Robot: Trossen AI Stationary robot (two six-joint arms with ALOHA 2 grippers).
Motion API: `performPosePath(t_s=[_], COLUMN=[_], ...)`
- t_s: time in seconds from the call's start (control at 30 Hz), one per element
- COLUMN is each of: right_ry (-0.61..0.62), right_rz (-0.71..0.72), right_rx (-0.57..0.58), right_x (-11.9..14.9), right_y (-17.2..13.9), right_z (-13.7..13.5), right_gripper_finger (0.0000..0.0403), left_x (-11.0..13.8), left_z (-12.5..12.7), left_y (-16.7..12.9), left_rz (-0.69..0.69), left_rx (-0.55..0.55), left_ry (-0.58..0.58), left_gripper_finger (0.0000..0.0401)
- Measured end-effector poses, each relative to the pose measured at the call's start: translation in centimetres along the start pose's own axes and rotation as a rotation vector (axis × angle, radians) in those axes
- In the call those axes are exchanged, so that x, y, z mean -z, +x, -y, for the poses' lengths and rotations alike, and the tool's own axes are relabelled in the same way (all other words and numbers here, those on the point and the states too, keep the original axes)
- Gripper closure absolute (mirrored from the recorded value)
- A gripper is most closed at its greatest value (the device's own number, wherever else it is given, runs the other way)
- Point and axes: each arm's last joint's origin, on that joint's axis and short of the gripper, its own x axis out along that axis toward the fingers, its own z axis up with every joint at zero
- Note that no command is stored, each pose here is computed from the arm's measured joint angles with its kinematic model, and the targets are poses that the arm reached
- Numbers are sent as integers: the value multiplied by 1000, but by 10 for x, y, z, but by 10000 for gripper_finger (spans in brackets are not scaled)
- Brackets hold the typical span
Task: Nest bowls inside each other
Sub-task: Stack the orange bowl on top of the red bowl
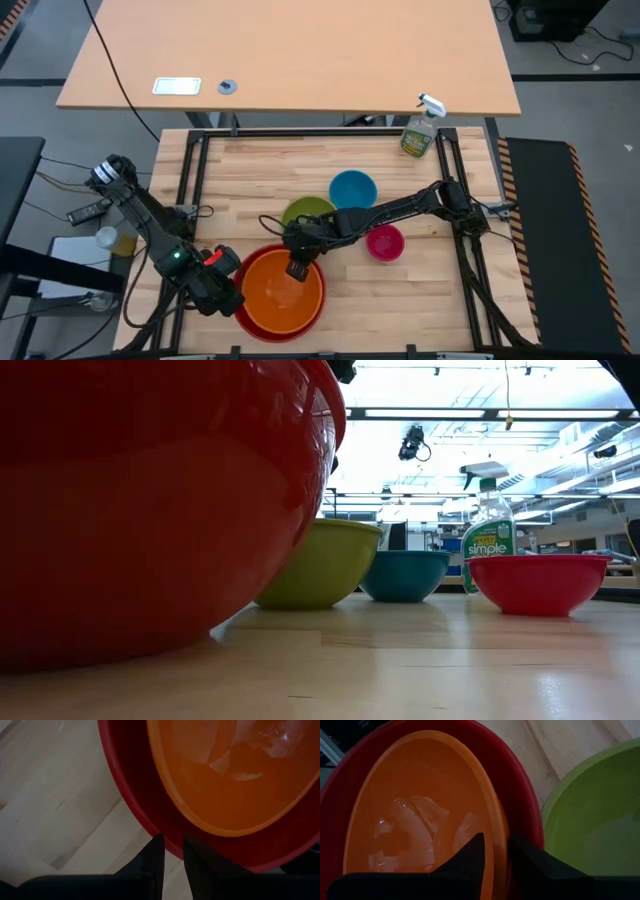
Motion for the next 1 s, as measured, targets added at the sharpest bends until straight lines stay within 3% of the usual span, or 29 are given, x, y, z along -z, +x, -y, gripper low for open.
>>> performPosePath(t_s=[0.47, 0.83, 1.0], right_ry=[13, 35, 73], right_rz=[-73, -107, -119], right_rx=[33, -1, 34], right_x=[1, -2, -8], right_y=[-3, -5, -15], right_z=[8, 11, 10], right_gripper_finger=[298, 214, 210], left_x=[0, 0, -1], left_z=[0, -1, -2], left_y=[-1, -1, -5], left_rz=[16, 16, 31], left_rx=[3, 2, 11], left_ry=[20, 25, 25], left_gripper_finger=[330, 330, 330])
